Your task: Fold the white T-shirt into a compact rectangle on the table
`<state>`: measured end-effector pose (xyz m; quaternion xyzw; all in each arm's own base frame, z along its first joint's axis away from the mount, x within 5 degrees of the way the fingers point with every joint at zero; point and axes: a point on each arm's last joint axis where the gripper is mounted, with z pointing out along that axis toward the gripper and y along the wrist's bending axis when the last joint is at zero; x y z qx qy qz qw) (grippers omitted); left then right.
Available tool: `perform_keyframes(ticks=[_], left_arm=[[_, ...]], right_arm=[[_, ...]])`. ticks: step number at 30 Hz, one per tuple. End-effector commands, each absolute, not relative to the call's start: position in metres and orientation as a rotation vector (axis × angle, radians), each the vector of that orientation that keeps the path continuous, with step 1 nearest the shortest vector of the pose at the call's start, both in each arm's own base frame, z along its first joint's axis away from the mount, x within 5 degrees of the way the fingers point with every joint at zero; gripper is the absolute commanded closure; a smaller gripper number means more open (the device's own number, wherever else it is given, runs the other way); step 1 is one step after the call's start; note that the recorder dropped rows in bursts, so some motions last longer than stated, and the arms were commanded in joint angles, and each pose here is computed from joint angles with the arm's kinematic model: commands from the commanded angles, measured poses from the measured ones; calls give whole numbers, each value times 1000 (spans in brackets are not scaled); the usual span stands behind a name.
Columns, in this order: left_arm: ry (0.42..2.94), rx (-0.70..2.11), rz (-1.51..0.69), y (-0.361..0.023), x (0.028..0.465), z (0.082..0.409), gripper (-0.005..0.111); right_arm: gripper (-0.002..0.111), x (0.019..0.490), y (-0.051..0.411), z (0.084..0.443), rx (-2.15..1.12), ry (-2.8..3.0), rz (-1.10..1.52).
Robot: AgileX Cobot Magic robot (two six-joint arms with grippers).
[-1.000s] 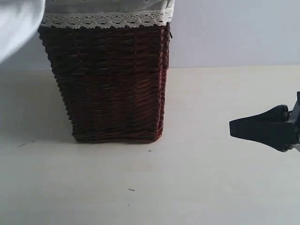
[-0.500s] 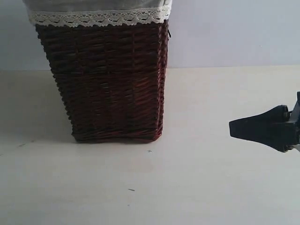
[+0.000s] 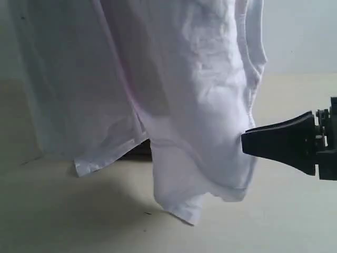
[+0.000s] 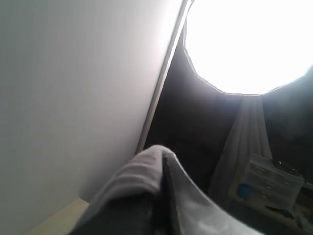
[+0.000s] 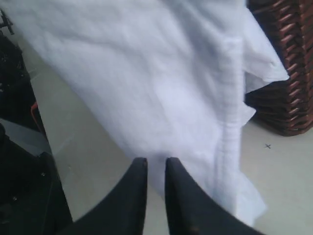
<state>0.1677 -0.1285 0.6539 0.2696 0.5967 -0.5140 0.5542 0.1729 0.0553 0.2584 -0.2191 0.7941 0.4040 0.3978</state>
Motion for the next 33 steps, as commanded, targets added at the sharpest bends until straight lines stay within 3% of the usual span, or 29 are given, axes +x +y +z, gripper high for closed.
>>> perform_keyframes(ticks=[1,14,21,33], left_arm=[[1365,629,-1268,-129,167,658,107],[1380,686,-1323,-132,161,656,107],[1437,676,-1317,-140,182,646,107],[1552,761,-1514,-199,218,612,107]], right_arm=[[55,177,61,258,-596,2000,937],[53,166,96,272,-813,1743,1036],[53,166,94,299,-791,1642,972],[53,178,92,353,-796,1494,841]])
